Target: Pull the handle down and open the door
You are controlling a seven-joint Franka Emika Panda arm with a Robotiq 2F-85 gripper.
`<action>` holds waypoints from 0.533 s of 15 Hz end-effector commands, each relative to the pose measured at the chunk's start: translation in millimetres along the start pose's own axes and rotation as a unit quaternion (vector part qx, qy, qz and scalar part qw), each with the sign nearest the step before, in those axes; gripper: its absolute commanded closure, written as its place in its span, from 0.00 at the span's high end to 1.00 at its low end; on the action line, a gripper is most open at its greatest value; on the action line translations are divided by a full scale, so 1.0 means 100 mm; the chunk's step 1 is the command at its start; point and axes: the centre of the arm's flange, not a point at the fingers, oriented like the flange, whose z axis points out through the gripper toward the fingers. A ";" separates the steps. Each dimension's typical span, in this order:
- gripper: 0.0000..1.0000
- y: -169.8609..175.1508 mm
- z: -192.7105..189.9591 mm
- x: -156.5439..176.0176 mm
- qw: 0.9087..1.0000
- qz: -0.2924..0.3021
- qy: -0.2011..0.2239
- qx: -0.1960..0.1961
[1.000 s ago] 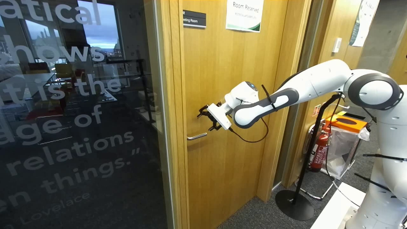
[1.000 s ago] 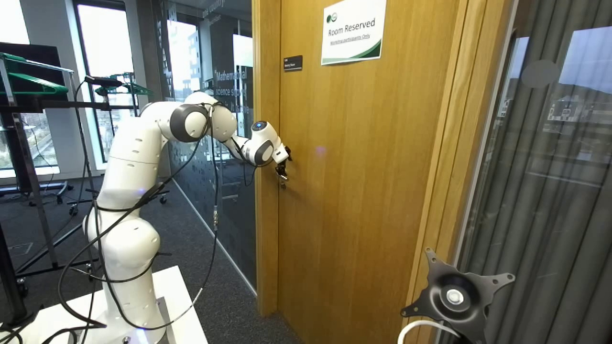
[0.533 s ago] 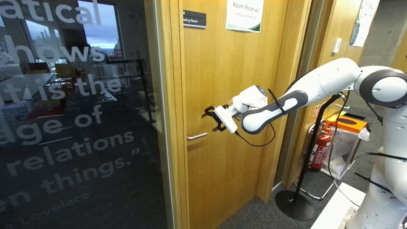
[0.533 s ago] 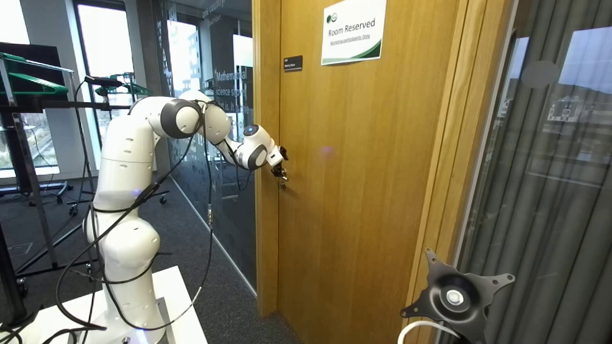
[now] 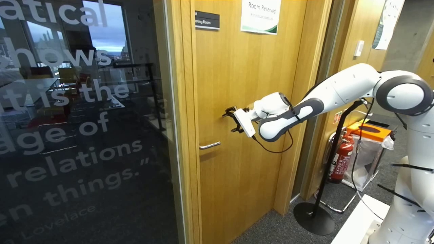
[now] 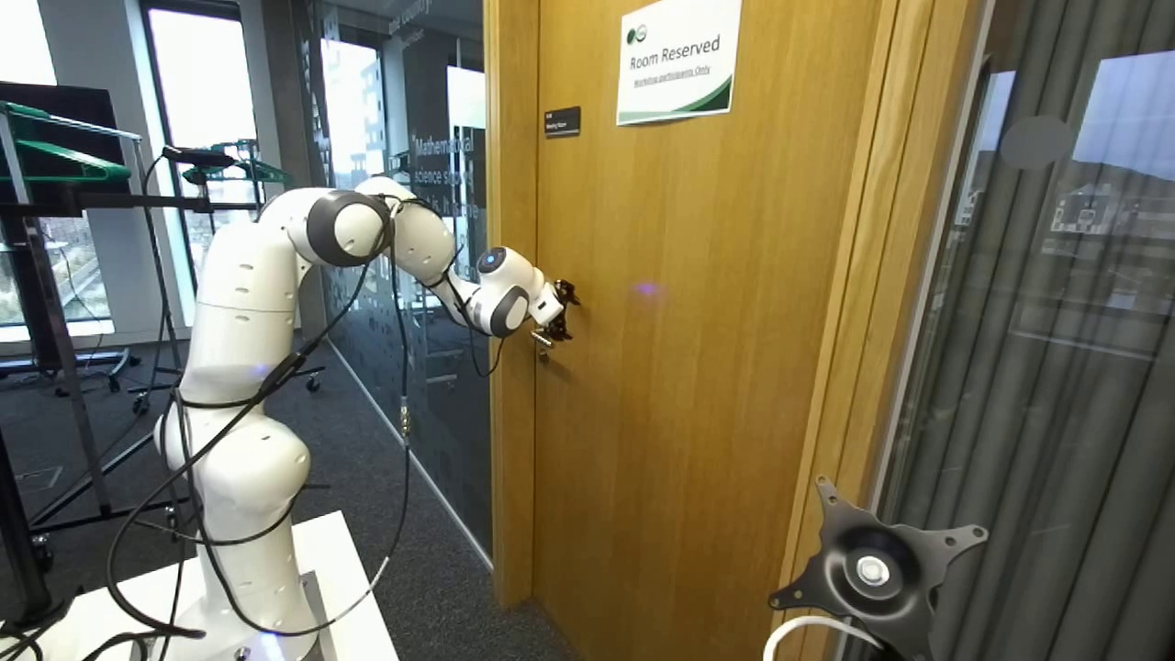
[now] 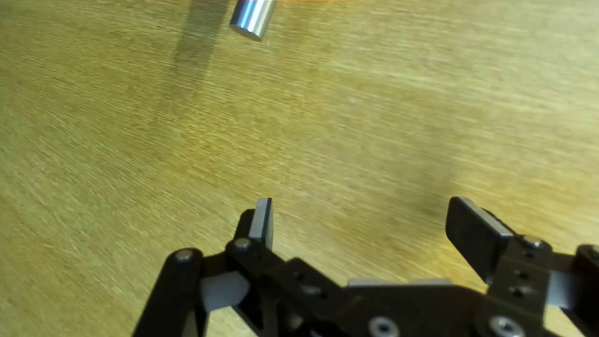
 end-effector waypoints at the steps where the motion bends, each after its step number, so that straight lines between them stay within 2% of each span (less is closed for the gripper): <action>1: 1.00 0.02 0.21 -0.23 0.999 0.029 -0.001 0.019; 8: 1.00 0.05 0.34 -0.85 0.997 0.067 -0.047 0.008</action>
